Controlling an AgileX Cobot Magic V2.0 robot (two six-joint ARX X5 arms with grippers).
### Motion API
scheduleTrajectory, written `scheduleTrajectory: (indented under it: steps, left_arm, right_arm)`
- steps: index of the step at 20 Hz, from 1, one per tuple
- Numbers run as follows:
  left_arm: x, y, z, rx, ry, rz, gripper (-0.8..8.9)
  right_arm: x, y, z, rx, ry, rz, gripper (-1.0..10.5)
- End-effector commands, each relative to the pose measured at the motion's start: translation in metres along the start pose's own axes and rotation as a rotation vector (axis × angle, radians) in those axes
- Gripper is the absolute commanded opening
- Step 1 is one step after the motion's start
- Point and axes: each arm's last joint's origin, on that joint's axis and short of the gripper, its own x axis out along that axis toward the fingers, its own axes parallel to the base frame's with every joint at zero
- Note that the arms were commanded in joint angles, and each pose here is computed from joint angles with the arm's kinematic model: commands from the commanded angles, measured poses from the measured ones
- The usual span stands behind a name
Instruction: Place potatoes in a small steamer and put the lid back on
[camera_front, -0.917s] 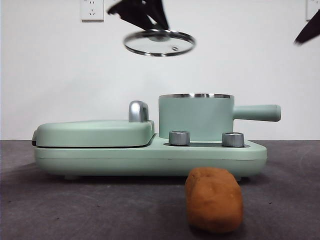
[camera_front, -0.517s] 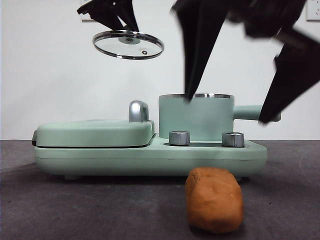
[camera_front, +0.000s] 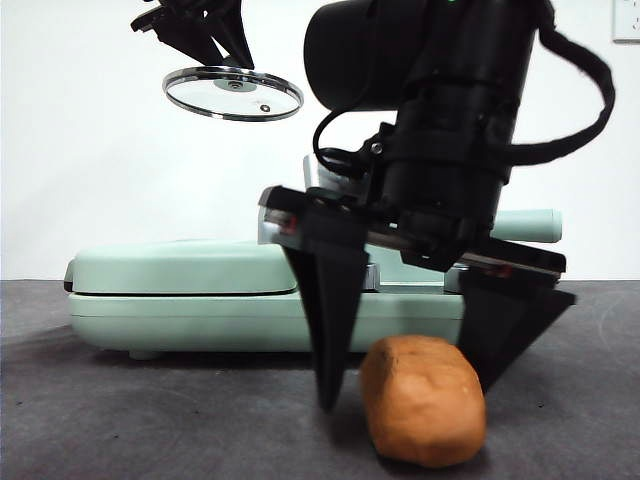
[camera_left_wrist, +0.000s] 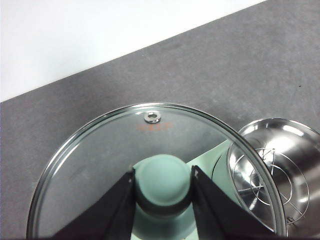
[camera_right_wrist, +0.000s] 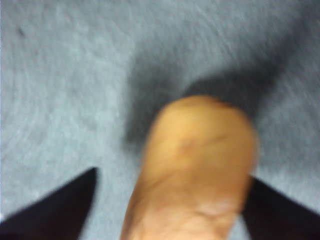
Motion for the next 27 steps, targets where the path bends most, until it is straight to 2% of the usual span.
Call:
scheduleTrajectory:
  steps: [1,3,6,8,10,14,18,22,27]
  left_arm:
    - [-0.013,-0.003,0.013,0.02,-0.075,0.004,0.53]
    - [-0.013,-0.003,0.013,0.02,-0.075,0.004,0.53]
    - [-0.013,-0.003,0.013,0.02,-0.074,0.004,0.53]
    - [-0.013,-0.003,0.013,0.022,-0.075,0.004,0.53]
    - [-0.013,-0.002,0.013,0.02,-0.075,0.006,0.53]
    - [-0.013,-0.002,0.013,0.02,-0.074,0.006,0.53]
    - [-0.013,-0.002,0.013,0.02,-0.074,0.006,0.53]
    - [-0.012,-0.002,0.013,0.02,-0.074,0.006,0.53]
    - [-0.011,-0.001,0.013,0.019,-0.074,0.006,0.53]
  right_arm:
    - [0.001,0.005,0.003,-0.012,-0.005,0.0,1.9]
    - [0.0,0.005,0.002,-0.011,-0.004,-0.001,1.4]
    - [-0.009,0.007,0.006,-0.02,0.01,-0.007,1.4]
    - [-0.037,0.012,0.021,-0.076,-0.006,-0.008,1.4]
    - [-0.079,0.014,0.047,-0.128,-0.091,0.02,1.4]
    - [-0.137,-0.008,0.102,-0.116,-0.18,0.004,1.4]
    - [-0.164,-0.037,0.159,-0.062,-0.259,-0.018,1.4]
    - [-0.168,-0.057,0.188,-0.015,-0.31,-0.019,1.4]
    - [-0.147,-0.077,0.208,0.016,-0.284,-0.035,1.4]
